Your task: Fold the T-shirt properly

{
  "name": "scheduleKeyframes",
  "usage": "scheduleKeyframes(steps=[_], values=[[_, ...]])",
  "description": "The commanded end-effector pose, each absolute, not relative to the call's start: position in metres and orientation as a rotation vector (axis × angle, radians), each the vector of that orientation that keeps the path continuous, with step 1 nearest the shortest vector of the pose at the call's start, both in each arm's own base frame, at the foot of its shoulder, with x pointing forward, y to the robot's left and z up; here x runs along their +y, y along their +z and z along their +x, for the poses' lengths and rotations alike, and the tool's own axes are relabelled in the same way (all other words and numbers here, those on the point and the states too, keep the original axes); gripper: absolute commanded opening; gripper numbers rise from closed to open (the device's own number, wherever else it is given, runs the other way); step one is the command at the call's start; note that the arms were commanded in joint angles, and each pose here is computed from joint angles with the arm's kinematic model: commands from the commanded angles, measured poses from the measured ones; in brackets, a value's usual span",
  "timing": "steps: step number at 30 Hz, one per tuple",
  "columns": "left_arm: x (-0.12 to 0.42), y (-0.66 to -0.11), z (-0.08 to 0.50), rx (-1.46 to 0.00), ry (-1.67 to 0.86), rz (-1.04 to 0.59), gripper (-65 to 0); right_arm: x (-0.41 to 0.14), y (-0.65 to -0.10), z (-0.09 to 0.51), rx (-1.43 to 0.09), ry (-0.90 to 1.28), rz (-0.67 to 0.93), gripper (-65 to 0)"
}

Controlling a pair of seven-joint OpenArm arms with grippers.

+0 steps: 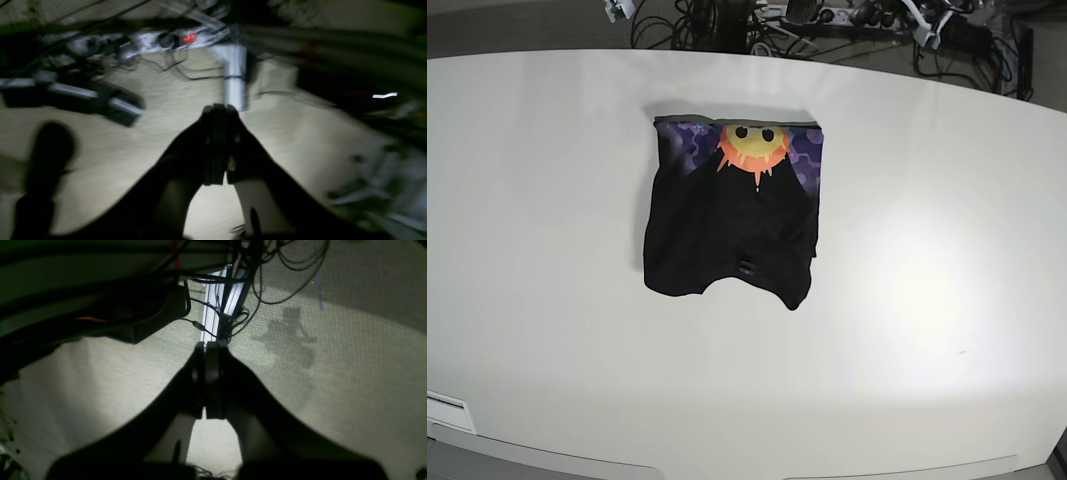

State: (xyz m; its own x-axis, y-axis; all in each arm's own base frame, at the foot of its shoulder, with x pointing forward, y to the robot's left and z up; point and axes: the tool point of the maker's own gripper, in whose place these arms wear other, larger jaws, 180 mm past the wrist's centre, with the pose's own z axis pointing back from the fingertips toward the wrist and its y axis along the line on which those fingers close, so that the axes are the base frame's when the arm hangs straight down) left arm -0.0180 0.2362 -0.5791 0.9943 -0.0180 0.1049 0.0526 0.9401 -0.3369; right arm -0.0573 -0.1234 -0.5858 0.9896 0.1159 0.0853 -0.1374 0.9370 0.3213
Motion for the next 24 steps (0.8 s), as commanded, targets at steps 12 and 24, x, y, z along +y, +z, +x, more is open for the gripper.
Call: scheduleKeyframes(steps=[12, 24], values=[[0.166, -0.634, 0.021, -0.191, -0.185, -0.13, -65.0, -0.111, -0.64, -0.025, -0.051, 0.127, 0.167, -65.0], [0.115, -0.636, 0.028, -0.226, -0.204, -0.177, -65.0, -0.043, -0.635, -0.006, -0.13, 0.206, 0.263, -65.0]])
